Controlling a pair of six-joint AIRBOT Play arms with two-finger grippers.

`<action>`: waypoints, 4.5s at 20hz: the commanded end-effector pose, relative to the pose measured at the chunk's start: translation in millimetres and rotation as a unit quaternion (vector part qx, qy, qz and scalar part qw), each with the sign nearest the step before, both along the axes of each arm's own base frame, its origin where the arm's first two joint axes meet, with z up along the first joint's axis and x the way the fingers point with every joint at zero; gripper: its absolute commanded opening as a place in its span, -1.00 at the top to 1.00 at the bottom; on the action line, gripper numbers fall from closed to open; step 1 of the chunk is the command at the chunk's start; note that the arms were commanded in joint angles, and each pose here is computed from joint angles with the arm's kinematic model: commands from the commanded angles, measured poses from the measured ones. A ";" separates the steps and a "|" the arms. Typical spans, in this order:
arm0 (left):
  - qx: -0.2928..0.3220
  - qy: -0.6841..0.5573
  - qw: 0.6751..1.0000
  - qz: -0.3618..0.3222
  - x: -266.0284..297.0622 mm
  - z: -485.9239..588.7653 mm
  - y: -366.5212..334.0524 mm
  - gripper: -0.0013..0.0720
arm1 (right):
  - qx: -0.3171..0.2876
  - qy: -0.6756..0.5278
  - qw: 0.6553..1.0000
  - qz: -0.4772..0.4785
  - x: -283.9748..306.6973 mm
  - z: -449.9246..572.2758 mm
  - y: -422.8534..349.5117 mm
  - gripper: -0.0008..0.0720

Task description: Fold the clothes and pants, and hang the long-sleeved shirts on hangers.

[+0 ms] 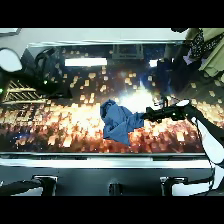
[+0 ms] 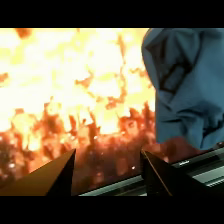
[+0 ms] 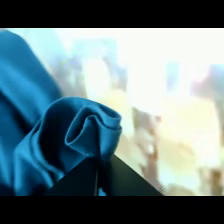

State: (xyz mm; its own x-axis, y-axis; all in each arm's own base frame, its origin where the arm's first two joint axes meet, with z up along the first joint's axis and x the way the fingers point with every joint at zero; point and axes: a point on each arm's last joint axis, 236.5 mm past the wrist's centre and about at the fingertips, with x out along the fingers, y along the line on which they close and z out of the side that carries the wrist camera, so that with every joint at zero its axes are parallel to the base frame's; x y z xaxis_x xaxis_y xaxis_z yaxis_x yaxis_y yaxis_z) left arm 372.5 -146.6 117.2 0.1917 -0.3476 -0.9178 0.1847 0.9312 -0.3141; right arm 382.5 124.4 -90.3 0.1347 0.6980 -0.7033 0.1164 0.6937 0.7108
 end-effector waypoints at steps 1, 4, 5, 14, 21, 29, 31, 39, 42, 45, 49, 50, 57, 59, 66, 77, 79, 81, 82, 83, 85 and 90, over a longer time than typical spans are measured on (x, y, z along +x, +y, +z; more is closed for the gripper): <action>-0.084 0.008 0.996 0.040 -20.4 -41.3 -2.6 -0.35 | 0.014 0.000 1.000 0.020 -10.9 21.1 -0.2 0.89; -0.188 0.043 0.980 0.043 -51.7 -111.7 -51.5 -0.48 | 0.034 0.023 0.998 0.042 -27.6 33.2 9.8 0.89; -0.203 0.045 0.977 0.045 -60.3 -132.3 -62.4 -0.48 | 0.039 0.034 0.998 0.046 -32.6 34.6 11.8 0.89; -0.225 0.102 0.969 0.004 -112.4 -213.0 -133.0 -0.48 | 0.056 0.077 0.995 0.038 -43.8 41.3 16.4 0.89; -0.235 0.095 0.967 0.018 -97.0 -211.3 -139.9 -0.47 | 0.047 0.035 0.998 0.036 -37.8 63.4 15.0 0.89; -0.260 0.121 0.958 0.015 -101.7 -210.1 -152.1 0.92 | 0.043 0.005 0.998 0.041 -36.7 79.6 15.0 0.89; -0.269 0.114 0.956 0.002 -97.7 -200.3 -157.7 0.92 | 0.041 -0.012 0.998 0.044 -36.2 89.5 15.4 0.89; -0.231 -0.011 0.973 -0.019 -38.5 -100.5 -108.1 0.94 | -0.022 -0.224 0.973 0.057 -31.4 198.4 7.1 0.90; -0.147 -0.119 0.982 0.019 -11.1 -15.2 -35.4 0.94 | -0.106 -0.376 0.920 0.001 -13.8 286.0 -19.9 0.90; -0.118 -0.264 0.954 0.076 -4.0 108.5 22.5 0.93 | -0.160 -0.510 0.843 -0.058 -27.6 395.2 -41.0 0.90; -0.133 -0.422 0.888 0.127 -50.7 255.5 58.9 0.93 | -0.190 -0.618 0.758 -0.090 -92.9 501.1 -46.0 0.90; -0.133 -0.448 0.873 0.140 -66.6 279.0 66.4 0.93 | -0.194 -0.634 0.742 -0.103 -110.7 519.0 -48.1 0.90; -0.109 -0.511 0.827 0.205 -146.4 322.9 99.6 0.93 | -0.259 -0.650 0.674 -0.238 -190.4 568.2 -103.7 0.90; -0.087 -0.499 0.835 0.215 -147.5 312.4 108.5 0.93 | -0.271 -0.639 0.673 -0.256 -186.8 566.6 -115.1 0.89; -0.069 -0.351 0.916 0.179 -66.2 203.4 90.6 0.93 | -0.216 -0.463 0.837 -0.194 -75.7 457.5 -92.6 0.89; -0.031 -0.104 0.974 0.199 153.4 -125.1 69.6 0.93 | -0.173 -0.162 0.956 -0.174 165.0 100.1 -104.3 0.89; -0.031 -0.092 0.978 0.184 166.3 -146.0 51.5 0.93 | -0.158 -0.141 0.960 -0.185 171.3 72.9 -101.0 0.89; -0.033 -0.091 0.980 0.174 173.9 -153.0 38.1 0.92 | -0.154 -0.126 0.962 -0.188 172.5 55.6 -99.8 0.83; -0.034 -0.093 0.980 0.171 175.8 -151.9 34.6 0.91 | -0.150 -0.120 0.963 -0.188 171.9 52.7 -98.1 0.60; -0.036 -0.096 0.980 0.171 176.8 -148.9 34.3 0.80 | -0.147 -0.115 0.965 -0.185 169.4 52.5 -96.0 0.33; -0.035 -0.090 0.981 0.171 175.2 -136.3 42.0 0.26 | -0.142 -0.101 0.970 -0.170 157.5 58.5 -96.7 -0.17; -0.010 -0.064 0.989 0.135 130.1 -79.0 96.1 -0.10 | -0.146 -0.070 0.984 -0.069 81.5 97.0 -144.8 -0.21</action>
State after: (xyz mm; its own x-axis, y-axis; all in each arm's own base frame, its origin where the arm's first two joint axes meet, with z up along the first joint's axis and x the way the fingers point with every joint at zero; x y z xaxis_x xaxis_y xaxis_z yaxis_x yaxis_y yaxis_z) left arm 534.0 -72.5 17.3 0.4649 -0.2838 -0.8387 -0.0617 0.9346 -0.3504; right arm 509.8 0.4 -6.8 0.4301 0.3888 -0.8148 0.1926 0.8422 0.5036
